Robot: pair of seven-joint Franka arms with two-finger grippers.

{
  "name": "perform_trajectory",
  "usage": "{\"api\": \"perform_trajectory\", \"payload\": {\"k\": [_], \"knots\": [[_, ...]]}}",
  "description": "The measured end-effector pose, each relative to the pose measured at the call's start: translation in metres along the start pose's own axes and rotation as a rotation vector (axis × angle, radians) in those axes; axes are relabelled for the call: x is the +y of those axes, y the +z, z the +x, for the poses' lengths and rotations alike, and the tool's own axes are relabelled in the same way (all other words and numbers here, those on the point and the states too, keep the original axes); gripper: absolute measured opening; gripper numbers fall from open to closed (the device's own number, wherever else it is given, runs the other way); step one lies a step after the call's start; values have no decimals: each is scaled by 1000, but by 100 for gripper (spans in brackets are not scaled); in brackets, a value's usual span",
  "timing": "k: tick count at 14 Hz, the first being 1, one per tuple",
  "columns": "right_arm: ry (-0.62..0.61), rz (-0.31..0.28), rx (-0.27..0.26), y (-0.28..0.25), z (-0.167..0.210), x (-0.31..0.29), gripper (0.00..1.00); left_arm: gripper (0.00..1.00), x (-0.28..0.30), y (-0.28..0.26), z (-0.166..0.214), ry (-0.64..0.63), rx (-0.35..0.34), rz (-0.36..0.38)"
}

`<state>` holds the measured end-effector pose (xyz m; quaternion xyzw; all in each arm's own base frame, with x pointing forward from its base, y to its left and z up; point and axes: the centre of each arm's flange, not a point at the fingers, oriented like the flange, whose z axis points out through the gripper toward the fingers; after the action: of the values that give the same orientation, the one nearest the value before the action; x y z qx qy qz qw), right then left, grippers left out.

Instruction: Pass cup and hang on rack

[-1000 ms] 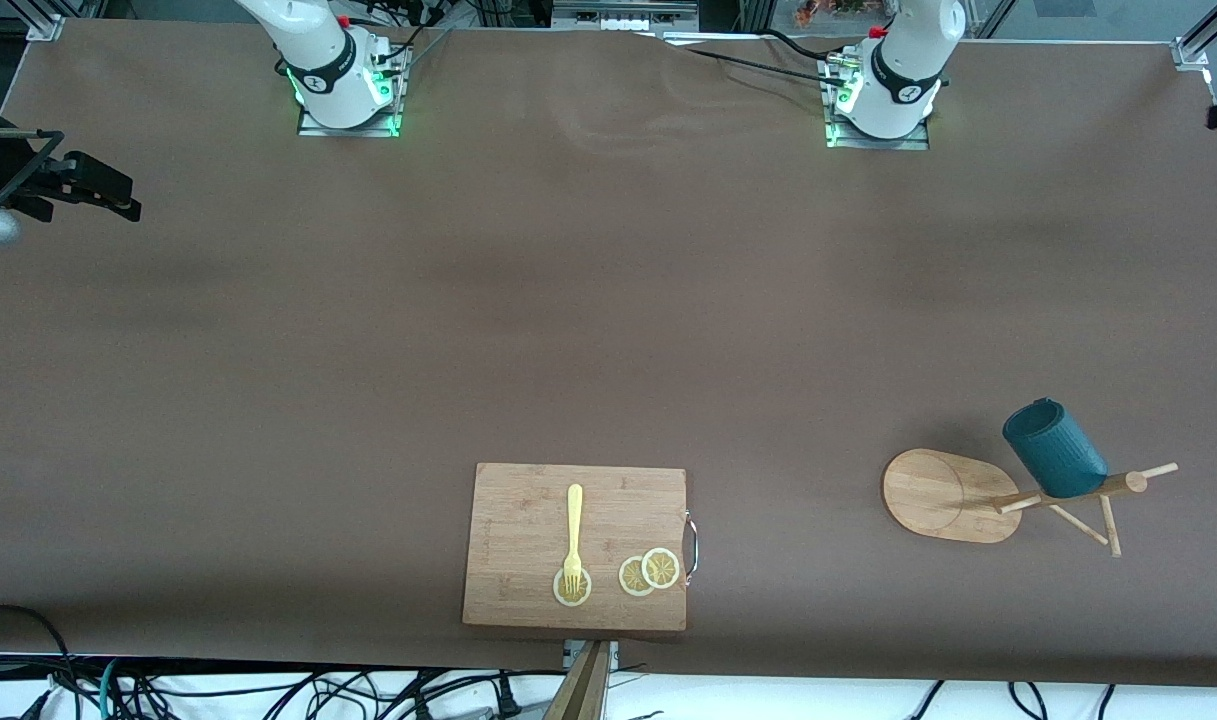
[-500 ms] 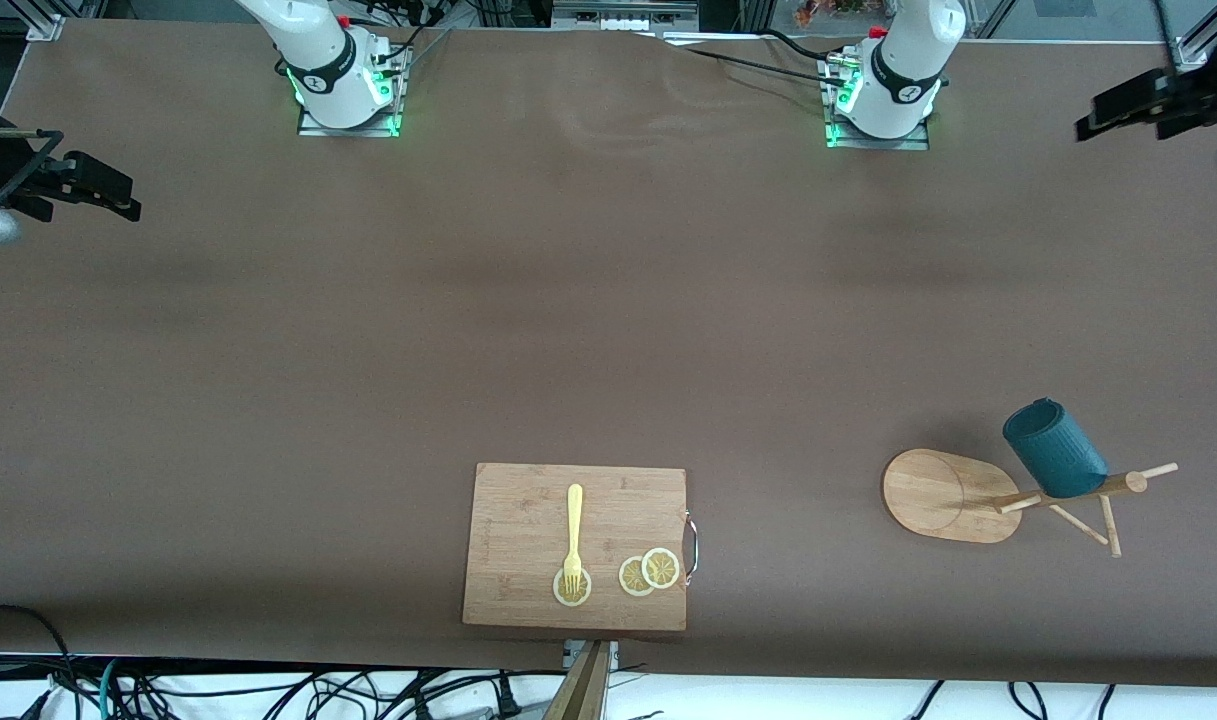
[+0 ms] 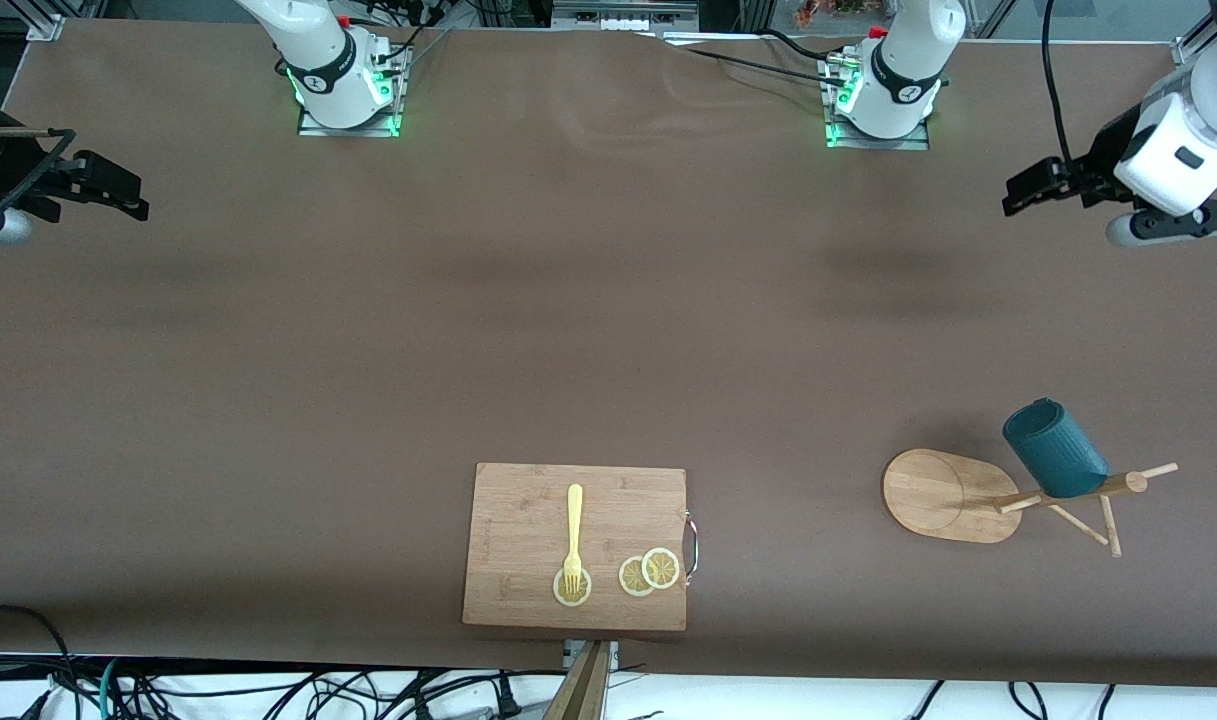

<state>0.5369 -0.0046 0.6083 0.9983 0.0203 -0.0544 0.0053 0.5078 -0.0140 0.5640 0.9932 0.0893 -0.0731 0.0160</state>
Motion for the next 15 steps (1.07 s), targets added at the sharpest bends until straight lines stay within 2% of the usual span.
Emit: {"api": "perform_trajectory", "payload": {"k": [2,5,15], "knots": [[0,0,0,0,0,0,100,100,-8,2,11,-17,60,-11],[0,0,0,0,0,0,100,100,-21,0,23,-26,120,47],[0,0,0,0,0,0,100,100,-5,-7,17,4,112,65]]}}
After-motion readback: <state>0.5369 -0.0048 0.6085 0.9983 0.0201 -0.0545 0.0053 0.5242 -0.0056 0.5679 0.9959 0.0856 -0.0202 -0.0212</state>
